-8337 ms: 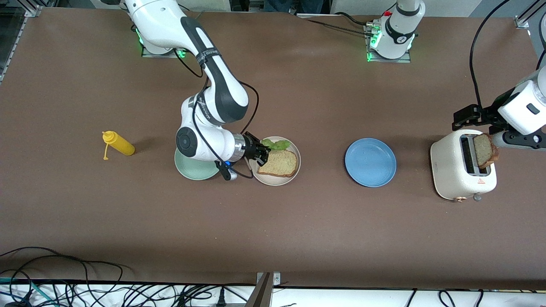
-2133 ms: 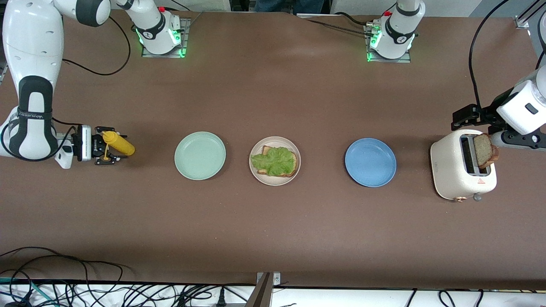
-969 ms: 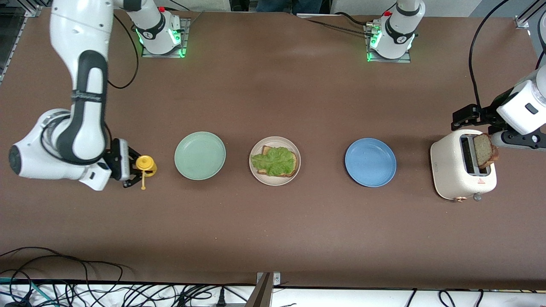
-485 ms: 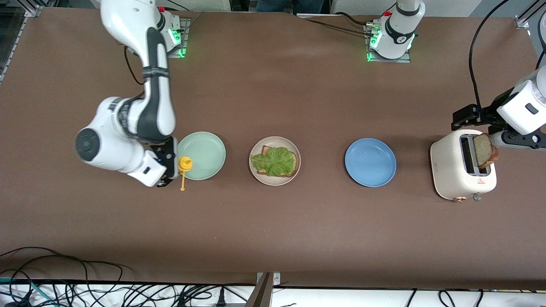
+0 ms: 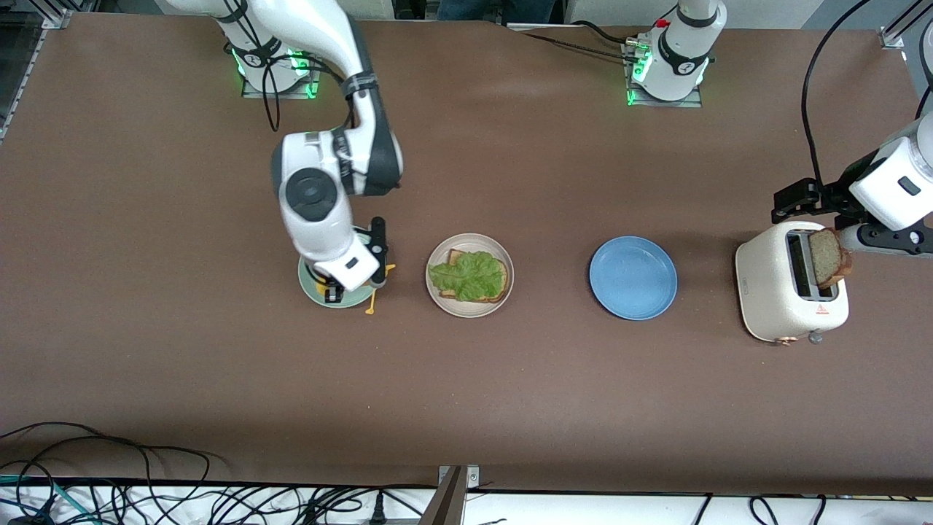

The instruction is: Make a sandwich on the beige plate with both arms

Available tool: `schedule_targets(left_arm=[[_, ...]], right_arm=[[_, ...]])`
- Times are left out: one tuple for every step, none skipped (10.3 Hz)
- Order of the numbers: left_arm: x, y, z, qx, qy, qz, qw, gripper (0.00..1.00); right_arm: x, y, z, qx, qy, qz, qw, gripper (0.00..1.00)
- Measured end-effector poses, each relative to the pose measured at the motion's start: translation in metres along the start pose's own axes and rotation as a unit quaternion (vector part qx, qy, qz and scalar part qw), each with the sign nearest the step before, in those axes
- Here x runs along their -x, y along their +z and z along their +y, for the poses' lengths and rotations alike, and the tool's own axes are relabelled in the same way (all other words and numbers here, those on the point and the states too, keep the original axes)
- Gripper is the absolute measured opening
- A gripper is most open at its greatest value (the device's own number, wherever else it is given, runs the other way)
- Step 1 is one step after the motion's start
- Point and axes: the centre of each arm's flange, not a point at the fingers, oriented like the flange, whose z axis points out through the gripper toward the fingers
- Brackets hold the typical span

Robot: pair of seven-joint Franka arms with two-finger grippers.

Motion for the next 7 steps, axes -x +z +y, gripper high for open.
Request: schedule_targets(left_arm=[[0.000, 0.000, 0.000, 0.000, 0.000, 0.000, 1.000, 1.00], [0.000, 0.000, 0.000, 0.000, 0.000, 0.000, 1.000, 1.00], [0.000, 0.000, 0.000, 0.000, 0.000, 0.000, 1.000, 1.00], [0.000, 0.000, 0.000, 0.000, 0.000, 0.000, 1.000, 1.00], [0.000, 0.000, 0.000, 0.000, 0.000, 0.000, 1.000, 1.00], [0.000, 0.000, 0.000, 0.000, 0.000, 0.000, 1.000, 1.00], [0.000, 0.000, 0.000, 0.000, 0.000, 0.000, 1.000, 1.00]], right_arm=[[-0.022, -0.001, -0.011, 0.018, 0.009, -0.038, 0.999, 0.24], [-0.044, 0.003, -0.023, 0.038, 0.019, -0.074, 0.996, 0.24], [-0.064, 0.010, -0.035, 0.059, 0.032, -0.109, 0.992, 0.24], [-0.082, 0.019, -0.046, 0.086, 0.042, -0.147, 0.984, 0.24], [-0.098, 0.028, -0.057, 0.112, 0.042, -0.180, 0.976, 0.24], [-0.116, 0.037, -0.071, 0.137, 0.036, -0.209, 0.967, 0.24], [-0.132, 0.046, -0.084, 0.162, 0.036, -0.231, 0.959, 0.24]])
